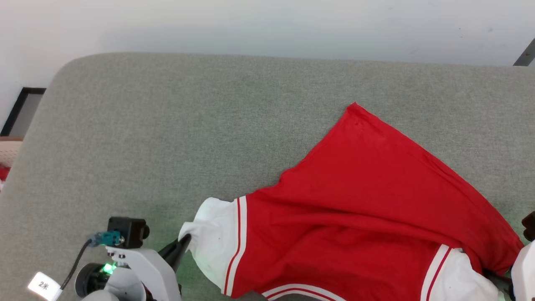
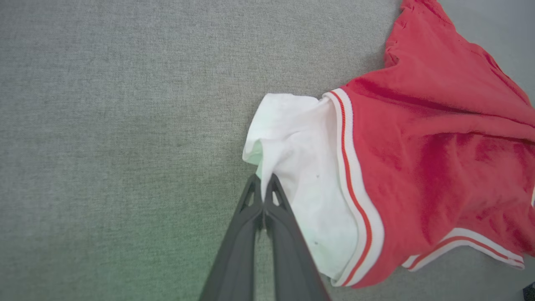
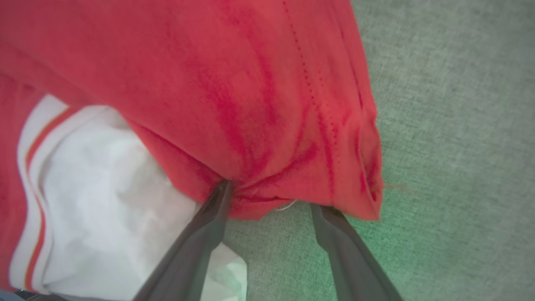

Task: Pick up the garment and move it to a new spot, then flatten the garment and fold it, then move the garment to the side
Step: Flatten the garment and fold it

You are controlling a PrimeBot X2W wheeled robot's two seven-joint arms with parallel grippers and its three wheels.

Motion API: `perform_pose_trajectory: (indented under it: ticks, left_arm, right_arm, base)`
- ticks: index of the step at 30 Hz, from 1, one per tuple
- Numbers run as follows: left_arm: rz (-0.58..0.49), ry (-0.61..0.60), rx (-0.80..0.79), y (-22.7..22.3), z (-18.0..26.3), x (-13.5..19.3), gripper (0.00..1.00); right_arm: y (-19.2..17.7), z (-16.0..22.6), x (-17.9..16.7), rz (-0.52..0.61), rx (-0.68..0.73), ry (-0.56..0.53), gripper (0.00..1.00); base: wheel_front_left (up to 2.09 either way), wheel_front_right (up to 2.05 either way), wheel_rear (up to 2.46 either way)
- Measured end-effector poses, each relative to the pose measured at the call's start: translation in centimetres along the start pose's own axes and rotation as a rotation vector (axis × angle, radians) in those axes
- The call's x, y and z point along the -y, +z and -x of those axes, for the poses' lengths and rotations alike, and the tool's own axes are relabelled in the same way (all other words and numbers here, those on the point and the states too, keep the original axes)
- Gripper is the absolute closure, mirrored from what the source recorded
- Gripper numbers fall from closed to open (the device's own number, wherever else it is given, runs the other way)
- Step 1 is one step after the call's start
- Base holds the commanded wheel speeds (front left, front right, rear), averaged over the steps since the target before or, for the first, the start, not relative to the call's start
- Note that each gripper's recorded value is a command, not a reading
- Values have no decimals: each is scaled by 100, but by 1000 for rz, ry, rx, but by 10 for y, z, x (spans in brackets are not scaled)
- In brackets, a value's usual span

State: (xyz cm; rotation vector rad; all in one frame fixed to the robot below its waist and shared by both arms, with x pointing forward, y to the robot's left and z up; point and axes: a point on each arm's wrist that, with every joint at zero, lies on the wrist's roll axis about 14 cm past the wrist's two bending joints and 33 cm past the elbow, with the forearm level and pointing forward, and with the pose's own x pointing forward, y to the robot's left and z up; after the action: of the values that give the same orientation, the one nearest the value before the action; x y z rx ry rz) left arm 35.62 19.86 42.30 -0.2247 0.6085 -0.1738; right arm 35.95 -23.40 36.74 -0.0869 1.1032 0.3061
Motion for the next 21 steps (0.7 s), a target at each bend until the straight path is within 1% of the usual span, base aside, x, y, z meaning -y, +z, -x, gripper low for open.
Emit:
perform_pose_trajectory:
  ticks: [5, 7, 11, 15, 17, 21]
  left_arm:
    - [-2, -7, 11, 2, 3, 3, 100]
    - [-1, -7, 13, 1, 6, 3, 100]
    - [4, -4, 19, -1, 11, 3, 100]
    - [10, -8, 21, -3, 14, 6, 100]
    - [12, -15, 24, -2, 15, 7, 100]
    - [13, -15, 28, -2, 15, 7, 100]
  right_arm:
    - [8, 16, -5, 28, 37, 6, 0]
    - [19, 24, -11, 46, 85, 19, 0]
    - [72, 50, -30, 142, 272, 31, 0]
    - [126, 68, -57, 271, 449, 46, 0]
    - [150, 70, -68, 326, 514, 50, 0]
    - [191, 62, -83, 410, 591, 50, 0]
  base:
    - [0, 0, 0]
    - [0, 0, 0]
    - [0, 0, 0]
    - [0, 0, 0]
    - [0, 0, 0]
    - [0, 0, 0]
